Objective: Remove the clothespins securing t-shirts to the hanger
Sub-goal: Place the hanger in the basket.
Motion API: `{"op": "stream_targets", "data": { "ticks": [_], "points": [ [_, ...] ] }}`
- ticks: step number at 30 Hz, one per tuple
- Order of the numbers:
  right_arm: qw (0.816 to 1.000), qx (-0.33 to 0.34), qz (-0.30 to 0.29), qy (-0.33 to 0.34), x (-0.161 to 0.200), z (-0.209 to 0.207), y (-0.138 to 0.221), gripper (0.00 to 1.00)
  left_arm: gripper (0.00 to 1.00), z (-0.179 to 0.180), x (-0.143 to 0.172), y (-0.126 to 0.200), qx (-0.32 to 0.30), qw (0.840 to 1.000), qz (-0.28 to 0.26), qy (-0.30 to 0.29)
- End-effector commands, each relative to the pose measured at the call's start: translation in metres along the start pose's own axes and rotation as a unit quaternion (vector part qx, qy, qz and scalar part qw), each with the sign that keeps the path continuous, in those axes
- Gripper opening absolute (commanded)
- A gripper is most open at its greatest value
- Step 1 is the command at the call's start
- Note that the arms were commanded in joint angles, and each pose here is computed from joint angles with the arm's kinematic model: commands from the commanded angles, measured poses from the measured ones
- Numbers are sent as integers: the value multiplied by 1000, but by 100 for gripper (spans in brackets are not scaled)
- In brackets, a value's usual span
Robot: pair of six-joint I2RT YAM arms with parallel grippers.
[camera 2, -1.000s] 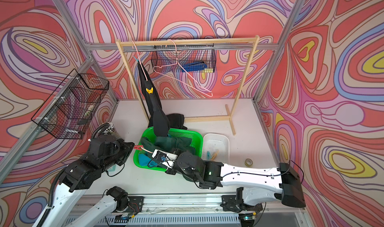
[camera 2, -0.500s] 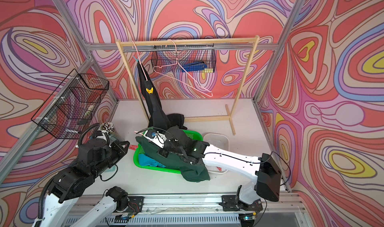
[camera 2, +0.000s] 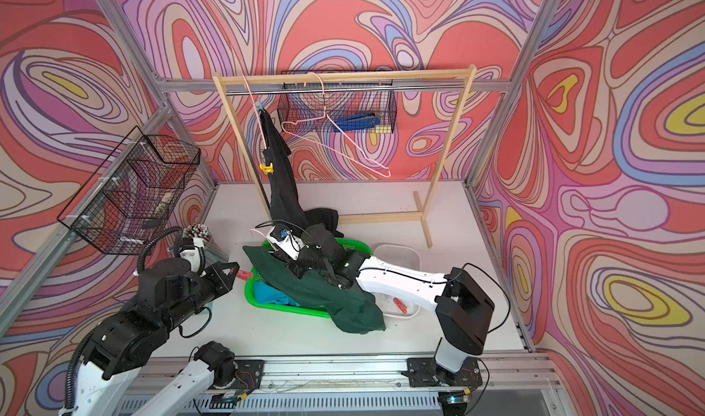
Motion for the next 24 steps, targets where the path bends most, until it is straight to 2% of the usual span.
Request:
{"op": "stream_targets", "data": {
  "ticks": [1, 13, 24],
  "points": [
    [997, 1, 67, -42, 43, 4, -5, 7, 0, -2, 3, -1, 14, 1000, 10, -22],
    [995, 49, 39, -74, 25, -4, 33, 34, 0, -13, 10, -7, 57, 997, 41, -15],
    [990, 92, -1, -106, 1, -8, 90, 53, 0, -23, 10, -13, 84, 995, 50, 4]
  ]
}}
Point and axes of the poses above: each gripper's point midway between its finger pads, its own y axis back along the fingers, its own z axis along the line the jaws close on, x = y × z, the point moved 6 cm from there along y, back along the fingers, and after that the axes turned 7 degrees about y, right-handed, at the moved point
